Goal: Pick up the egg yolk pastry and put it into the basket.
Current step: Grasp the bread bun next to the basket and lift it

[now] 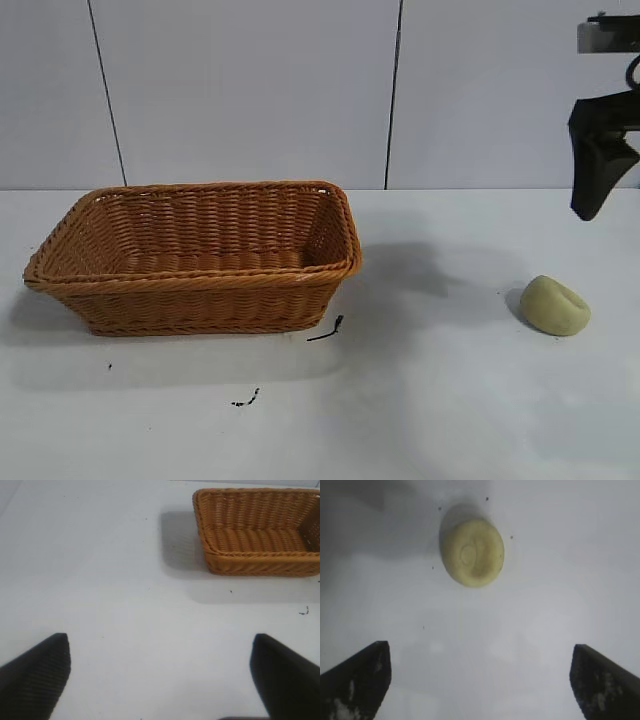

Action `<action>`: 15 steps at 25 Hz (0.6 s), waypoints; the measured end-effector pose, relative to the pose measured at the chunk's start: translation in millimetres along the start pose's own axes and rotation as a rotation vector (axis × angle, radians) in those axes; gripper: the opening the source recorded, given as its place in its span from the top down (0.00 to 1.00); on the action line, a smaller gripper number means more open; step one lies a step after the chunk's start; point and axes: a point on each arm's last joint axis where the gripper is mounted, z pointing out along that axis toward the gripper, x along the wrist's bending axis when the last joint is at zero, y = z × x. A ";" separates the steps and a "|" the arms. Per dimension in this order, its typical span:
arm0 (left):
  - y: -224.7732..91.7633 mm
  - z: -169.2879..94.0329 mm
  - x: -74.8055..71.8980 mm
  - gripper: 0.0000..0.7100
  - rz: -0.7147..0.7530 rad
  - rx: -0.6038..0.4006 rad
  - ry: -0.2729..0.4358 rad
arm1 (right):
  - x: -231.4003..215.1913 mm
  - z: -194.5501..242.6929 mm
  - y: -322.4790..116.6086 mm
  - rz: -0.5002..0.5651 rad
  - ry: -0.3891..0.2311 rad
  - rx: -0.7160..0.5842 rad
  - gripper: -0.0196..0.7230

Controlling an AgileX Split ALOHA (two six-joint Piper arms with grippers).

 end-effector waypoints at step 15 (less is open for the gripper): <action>0.0 0.0 0.0 0.02 0.000 0.000 0.000 | 0.3 67.3 2.3 -0.012 0.016 0.064 0.10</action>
